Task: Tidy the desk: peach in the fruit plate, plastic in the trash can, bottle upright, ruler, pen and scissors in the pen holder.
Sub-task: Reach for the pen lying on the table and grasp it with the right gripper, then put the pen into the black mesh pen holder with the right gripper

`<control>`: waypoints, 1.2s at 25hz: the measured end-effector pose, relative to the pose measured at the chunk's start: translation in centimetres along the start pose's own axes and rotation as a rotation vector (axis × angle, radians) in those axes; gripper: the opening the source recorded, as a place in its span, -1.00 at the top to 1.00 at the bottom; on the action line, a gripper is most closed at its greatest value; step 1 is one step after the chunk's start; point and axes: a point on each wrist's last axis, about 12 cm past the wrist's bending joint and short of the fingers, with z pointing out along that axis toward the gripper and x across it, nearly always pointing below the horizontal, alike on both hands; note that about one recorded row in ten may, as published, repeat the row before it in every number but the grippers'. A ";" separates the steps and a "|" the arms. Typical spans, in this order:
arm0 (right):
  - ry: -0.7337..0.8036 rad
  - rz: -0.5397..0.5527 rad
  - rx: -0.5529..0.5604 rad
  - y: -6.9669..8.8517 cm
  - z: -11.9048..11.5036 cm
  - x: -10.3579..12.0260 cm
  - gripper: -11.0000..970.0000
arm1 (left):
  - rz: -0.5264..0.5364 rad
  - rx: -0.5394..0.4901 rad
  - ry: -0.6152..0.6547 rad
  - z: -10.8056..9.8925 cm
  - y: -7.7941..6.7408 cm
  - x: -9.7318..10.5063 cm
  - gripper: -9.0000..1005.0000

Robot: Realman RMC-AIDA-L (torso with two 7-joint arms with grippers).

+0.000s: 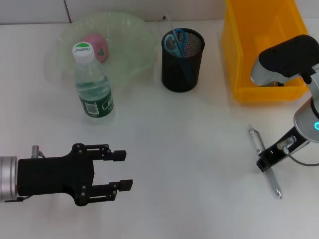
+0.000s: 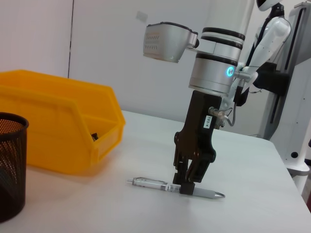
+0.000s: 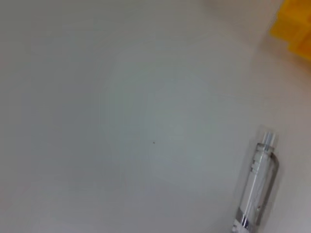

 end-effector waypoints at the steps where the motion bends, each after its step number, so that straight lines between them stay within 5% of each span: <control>1: 0.001 0.001 -0.001 0.0 0.1 0.0 0.30 | 0.000 -0.002 0.001 0.0 0.0 0.0 -0.28; 9: -0.012 0.005 -0.008 0.0 0.1 0.4 0.55 | -0.001 -0.003 0.000 0.0 0.0 0.1 -0.28; 18: -0.142 -0.026 -0.018 0.2 -2.7 -0.2 0.74 | 0.000 -0.004 0.000 0.0 -0.1 0.1 -0.28; 25: -0.654 0.012 -0.218 -3.8 -8.2 -0.5 0.74 | -0.005 -0.002 -0.006 0.0 -0.1 0.1 -0.28; 28: -0.945 0.041 -0.382 -6.5 -8.1 -0.5 0.73 | -0.009 -0.003 -0.010 0.0 -0.2 0.2 -0.28; 30: -1.006 0.038 -0.418 -7.0 -7.6 -0.7 0.73 | -0.009 -0.004 -0.012 0.0 -0.3 0.2 -0.28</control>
